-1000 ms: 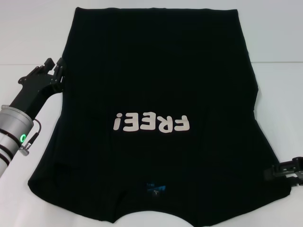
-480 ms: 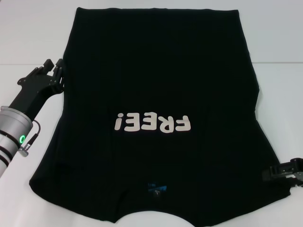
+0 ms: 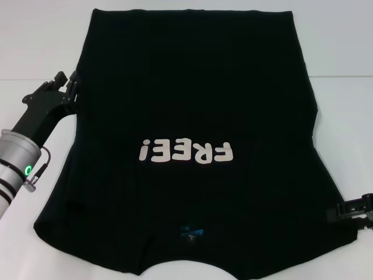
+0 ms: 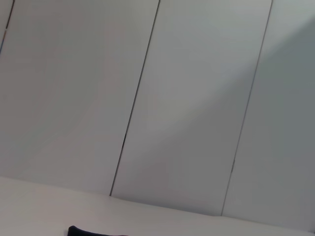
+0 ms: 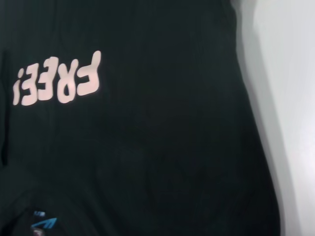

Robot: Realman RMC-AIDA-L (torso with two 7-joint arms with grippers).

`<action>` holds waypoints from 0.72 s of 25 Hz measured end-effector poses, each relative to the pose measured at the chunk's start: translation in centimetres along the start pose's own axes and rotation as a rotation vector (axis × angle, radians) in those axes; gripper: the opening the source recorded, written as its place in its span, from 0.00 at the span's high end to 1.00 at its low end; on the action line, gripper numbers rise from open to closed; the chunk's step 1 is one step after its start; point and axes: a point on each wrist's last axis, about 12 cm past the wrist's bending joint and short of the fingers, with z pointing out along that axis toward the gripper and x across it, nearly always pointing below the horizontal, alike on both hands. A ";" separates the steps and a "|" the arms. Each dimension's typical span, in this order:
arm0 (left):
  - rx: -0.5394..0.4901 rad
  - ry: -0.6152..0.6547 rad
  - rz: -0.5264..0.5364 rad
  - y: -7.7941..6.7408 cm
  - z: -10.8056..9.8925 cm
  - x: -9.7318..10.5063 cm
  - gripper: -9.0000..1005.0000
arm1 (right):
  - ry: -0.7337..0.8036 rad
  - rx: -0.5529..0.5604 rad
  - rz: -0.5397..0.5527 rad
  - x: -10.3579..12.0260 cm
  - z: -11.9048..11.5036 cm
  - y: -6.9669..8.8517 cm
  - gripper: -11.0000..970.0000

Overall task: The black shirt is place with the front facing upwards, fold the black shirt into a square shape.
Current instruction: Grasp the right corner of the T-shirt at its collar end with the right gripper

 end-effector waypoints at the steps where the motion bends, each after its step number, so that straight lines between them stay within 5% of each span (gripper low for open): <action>1: 0.001 0.000 0.000 0.0 0.0 0.0 0.69 | 0.000 0.000 0.000 0.0 0.0 0.0 0.06; 12: -0.002 -0.002 -0.003 0.0 -0.1 0.0 0.67 | 0.022 -0.011 -0.004 0.1 0.6 0.5 0.23; 18: -0.007 -0.004 -0.005 0.1 -0.3 0.1 0.66 | 0.028 -0.015 -0.003 0.2 0.6 0.5 0.41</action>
